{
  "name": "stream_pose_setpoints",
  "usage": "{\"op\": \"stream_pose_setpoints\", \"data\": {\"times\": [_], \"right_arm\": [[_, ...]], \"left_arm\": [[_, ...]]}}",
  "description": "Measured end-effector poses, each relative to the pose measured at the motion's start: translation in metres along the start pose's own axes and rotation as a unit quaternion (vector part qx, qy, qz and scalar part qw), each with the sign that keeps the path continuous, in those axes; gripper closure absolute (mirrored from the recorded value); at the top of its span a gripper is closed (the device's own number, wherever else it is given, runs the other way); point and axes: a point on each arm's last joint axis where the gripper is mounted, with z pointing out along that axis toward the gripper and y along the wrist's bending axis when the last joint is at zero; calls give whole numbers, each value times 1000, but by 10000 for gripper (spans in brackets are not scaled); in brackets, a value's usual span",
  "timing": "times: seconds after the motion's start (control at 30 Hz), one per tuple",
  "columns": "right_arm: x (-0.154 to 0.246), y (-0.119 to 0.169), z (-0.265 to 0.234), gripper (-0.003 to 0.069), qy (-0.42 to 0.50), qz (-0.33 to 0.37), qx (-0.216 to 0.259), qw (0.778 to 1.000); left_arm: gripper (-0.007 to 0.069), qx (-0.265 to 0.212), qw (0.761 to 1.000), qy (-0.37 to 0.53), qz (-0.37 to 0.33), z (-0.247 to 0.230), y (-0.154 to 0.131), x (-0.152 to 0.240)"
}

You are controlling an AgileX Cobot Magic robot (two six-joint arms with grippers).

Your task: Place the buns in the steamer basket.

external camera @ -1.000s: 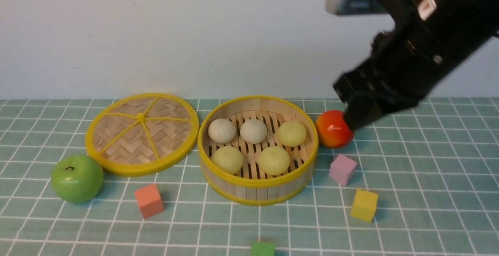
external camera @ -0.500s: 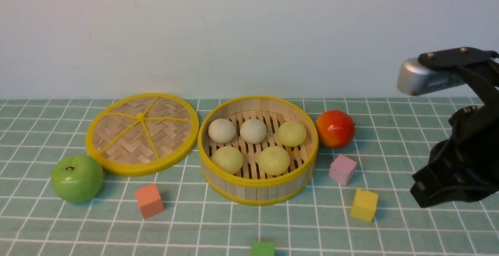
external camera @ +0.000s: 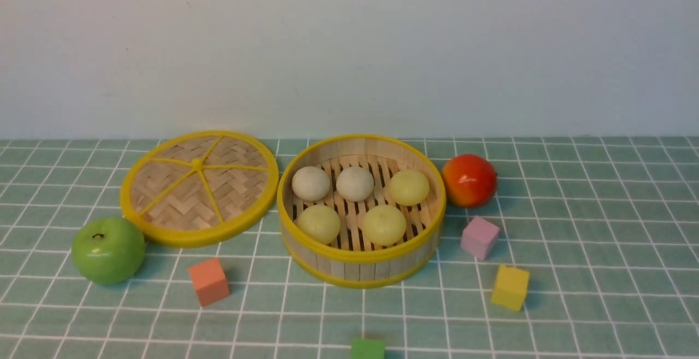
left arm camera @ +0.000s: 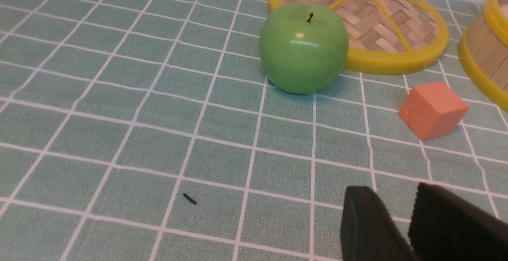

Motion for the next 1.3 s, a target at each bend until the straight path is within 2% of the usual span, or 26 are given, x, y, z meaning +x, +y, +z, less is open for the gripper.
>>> {"op": "stream_pose_setpoints", "data": {"times": [0.1,0.13,0.17,0.27,0.4,0.53,1.3], "right_arm": [[42,-6,-4,666,-58,6,29,998],[68,-9,-3,666,-80,7,46,996],[75,-9,-2,664,-84,8,48,995],[137,-13,13,662,-100,13,76,992],[192,-16,33,659,-92,7,95,991],[197,-17,33,659,-118,2,104,988],[197,-17,33,638,-121,0,109,987]], "left_arm": [[425,0,1000,0,0,0,0,0],[423,0,1000,0,0,0,0,0],[423,0,1000,0,0,0,0,0],[418,0,1000,0,0,0,0,0],[413,0,1000,0,0,0,0,0],[408,0,1000,0,0,0,0,0],[403,0,1000,0,0,0,0,0]]}}
